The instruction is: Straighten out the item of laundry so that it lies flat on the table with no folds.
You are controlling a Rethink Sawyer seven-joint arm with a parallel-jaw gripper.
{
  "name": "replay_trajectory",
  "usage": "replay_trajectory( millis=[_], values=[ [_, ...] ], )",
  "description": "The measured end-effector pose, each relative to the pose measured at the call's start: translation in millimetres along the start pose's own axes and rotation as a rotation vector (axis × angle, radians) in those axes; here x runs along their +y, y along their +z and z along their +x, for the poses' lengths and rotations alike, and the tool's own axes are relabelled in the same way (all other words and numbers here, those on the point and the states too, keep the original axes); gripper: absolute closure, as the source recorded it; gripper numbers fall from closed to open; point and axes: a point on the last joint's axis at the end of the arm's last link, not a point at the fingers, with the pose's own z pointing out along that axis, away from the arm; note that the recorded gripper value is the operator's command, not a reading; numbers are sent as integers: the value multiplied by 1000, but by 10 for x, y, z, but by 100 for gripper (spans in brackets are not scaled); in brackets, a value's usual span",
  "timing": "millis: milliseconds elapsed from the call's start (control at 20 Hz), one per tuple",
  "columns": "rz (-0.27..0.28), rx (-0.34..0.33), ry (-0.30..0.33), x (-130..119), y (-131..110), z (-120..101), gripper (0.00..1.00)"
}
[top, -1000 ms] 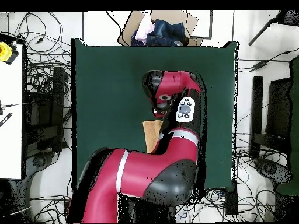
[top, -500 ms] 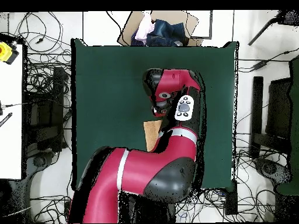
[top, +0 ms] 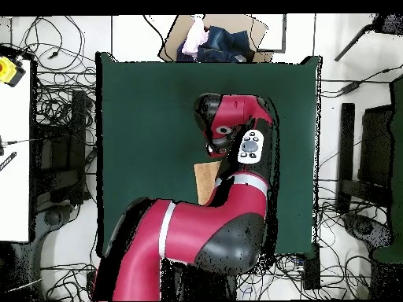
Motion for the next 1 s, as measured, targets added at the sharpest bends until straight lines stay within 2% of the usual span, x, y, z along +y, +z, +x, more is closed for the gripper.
replay_trajectory(
  millis=[250, 400, 500, 600, 650, 850, 1000],
  values=[
    [0, -57, 12, -90, 3, 65, 100],
    [-2, -126, 24, -164, 5, 125, 100],
    [-9, -224, 52, -297, 10, 196, 100],
    [-17, -277, 70, -379, 18, 234, 100],
    [-32, -329, 92, -464, 28, 279, 100],
    [-91, -468, 175, -766, 98, 431, 100],
    [-112, -527, 223, -951, 165, 516, 100]
  ],
)
